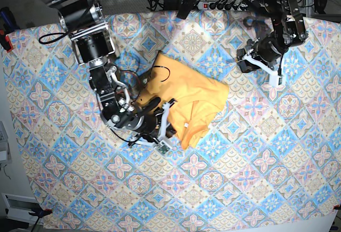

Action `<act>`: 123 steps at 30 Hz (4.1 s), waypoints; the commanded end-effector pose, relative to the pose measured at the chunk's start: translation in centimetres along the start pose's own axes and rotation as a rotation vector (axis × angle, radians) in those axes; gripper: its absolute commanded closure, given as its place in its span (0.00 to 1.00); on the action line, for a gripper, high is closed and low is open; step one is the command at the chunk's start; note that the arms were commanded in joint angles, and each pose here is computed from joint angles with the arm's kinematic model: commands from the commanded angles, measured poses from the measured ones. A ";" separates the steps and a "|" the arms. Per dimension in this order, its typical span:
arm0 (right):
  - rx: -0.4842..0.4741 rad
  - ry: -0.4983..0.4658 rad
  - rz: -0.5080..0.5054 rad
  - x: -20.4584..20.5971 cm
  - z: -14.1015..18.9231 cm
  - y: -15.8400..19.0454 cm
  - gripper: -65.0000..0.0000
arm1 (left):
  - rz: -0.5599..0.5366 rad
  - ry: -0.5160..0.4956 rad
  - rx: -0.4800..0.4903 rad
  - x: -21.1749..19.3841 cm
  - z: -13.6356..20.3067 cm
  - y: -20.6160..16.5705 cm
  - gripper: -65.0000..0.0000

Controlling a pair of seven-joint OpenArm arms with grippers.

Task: Fold the T-shirt properly
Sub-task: 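Drag the shirt with the right gripper back toward the table center, then smooth the shirt flat with the right gripper, left gripper pressing its edge, then grasp opposite edges of the shirt with both grippers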

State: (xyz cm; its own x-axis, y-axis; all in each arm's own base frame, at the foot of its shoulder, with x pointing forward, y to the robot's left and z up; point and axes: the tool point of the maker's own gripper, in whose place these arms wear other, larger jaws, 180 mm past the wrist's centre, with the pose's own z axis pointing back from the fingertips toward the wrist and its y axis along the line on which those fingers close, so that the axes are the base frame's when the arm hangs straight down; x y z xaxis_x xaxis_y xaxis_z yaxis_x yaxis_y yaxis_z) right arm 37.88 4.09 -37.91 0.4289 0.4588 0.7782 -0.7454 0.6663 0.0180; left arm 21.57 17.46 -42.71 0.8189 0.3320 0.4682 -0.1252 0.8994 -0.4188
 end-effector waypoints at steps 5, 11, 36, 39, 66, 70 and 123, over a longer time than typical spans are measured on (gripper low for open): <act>0.038 -0.101 -0.017 4.9 -1.7 0.6 0.89 | -0.008 -0.035 -0.009 1.0 0.4 -0.2 0.80; 0.057 -0.111 -0.086 4.1 -4.1 -0.3 0.89 | -0.005 -0.029 -0.005 0.6 0.5 0.0 0.80; 0.006 -0.170 -0.056 3.7 -1.9 -2.0 0.89 | 0.014 -0.034 -0.023 0.3 0.1 -0.8 0.80; 0.013 -0.150 -0.064 2.7 -2.1 -1.6 0.89 | 0.012 -0.038 -0.023 0.5 0.1 -0.8 0.80; 0.237 -0.074 -0.053 0.7 -8.2 8.8 0.89 | 0.008 -0.045 -0.030 1.1 -0.1 -1.1 0.80; 0.183 -0.059 -0.032 0.3 -7.6 5.4 0.89 | 0.009 -0.040 -0.029 0.9 -0.1 -1.1 0.80; -0.122 0.142 -0.065 -12.7 4.0 -8.0 0.90 | -0.332 0.030 0.077 7.2 -10.6 -3.9 0.80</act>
State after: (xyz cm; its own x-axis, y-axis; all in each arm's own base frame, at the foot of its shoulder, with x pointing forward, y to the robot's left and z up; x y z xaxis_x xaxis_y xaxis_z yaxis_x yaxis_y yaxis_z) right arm 34.88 -9.16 -46.93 0.5800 0.4948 0.6471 -0.6519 0.7583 0.0044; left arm 32.99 13.61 -46.68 0.8519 0.0066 0.5236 0.1037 0.9780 -0.1811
